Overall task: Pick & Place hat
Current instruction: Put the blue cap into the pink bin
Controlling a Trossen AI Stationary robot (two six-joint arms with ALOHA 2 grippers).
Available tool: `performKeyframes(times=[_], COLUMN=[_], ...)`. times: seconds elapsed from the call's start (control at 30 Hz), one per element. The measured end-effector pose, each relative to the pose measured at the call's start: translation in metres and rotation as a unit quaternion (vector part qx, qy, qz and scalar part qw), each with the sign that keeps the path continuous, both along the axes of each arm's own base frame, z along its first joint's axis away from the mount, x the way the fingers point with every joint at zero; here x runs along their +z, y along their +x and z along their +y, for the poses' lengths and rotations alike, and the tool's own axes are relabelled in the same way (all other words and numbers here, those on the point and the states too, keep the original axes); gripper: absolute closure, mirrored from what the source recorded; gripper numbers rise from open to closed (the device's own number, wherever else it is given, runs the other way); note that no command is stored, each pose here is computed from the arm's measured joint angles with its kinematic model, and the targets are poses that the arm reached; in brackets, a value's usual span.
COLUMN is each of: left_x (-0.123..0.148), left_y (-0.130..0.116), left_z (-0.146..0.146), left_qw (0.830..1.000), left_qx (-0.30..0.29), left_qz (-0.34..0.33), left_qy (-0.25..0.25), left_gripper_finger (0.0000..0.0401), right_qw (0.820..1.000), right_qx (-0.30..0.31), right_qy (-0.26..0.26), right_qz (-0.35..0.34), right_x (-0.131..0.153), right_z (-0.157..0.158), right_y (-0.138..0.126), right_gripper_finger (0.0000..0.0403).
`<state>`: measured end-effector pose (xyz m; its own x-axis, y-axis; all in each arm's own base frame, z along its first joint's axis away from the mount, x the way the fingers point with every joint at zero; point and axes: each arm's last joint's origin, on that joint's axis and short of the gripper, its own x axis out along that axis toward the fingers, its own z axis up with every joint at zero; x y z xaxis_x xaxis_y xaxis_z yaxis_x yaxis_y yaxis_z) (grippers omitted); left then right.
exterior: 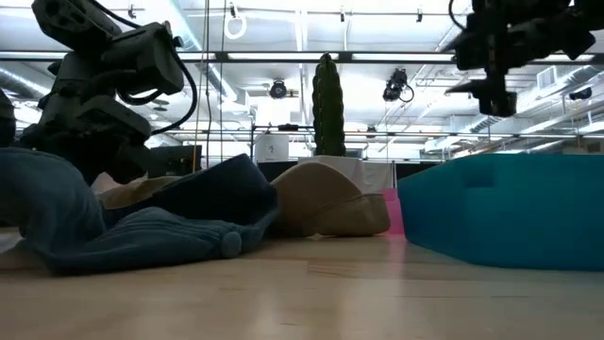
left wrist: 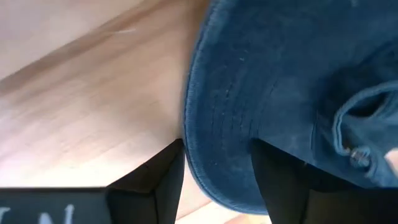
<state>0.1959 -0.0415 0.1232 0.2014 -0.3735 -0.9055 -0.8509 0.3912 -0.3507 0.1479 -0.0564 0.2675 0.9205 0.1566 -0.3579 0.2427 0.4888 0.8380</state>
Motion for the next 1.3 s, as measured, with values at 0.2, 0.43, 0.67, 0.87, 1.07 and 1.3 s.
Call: performKeyframes(times=[0.2,0.43,0.67,0.87,1.07,1.3], left_x=[0.006,0.017,0.038,0.072,0.125,0.188], left_y=[-0.001,0.001,0.003,0.002,0.000,0.001], left_z=[0.001,0.001,0.004,0.007,0.011,0.013], left_qw=[0.997,0.985,0.964,0.936,0.885,0.805], left_qx=[-0.059,-0.109,-0.120,-0.085,-0.068,-0.092], left_qz=[-0.049,-0.121,-0.214,-0.303,-0.401,-0.484], left_qy=[0.026,0.055,0.105,0.160,0.228,0.331], left_gripper_finger=[0.0290,0.0387,0.0396,0.0398,0.0399,0.0399], right_qw=[0.998,0.994,0.990,0.986,0.984,0.984], right_qx=[-0.050,-0.096,-0.101,-0.104,-0.094,-0.070], right_qy=[0.009,0.037,0.086,0.081,0.074,0.088], right_qz=[-0.045,-0.041,-0.057,-0.099,-0.130,-0.137], right_x=[0.011,0.011,0.015,0.024,0.030,0.032], right_z=[-0.001,0.000,0.004,0.004,0.004,0.005], right_y=[0.006,0.007,0.010,0.012,0.013,0.013], right_gripper_finger=[0.0140,0.0140,0.0140,0.0140,0.0140,0.0140])
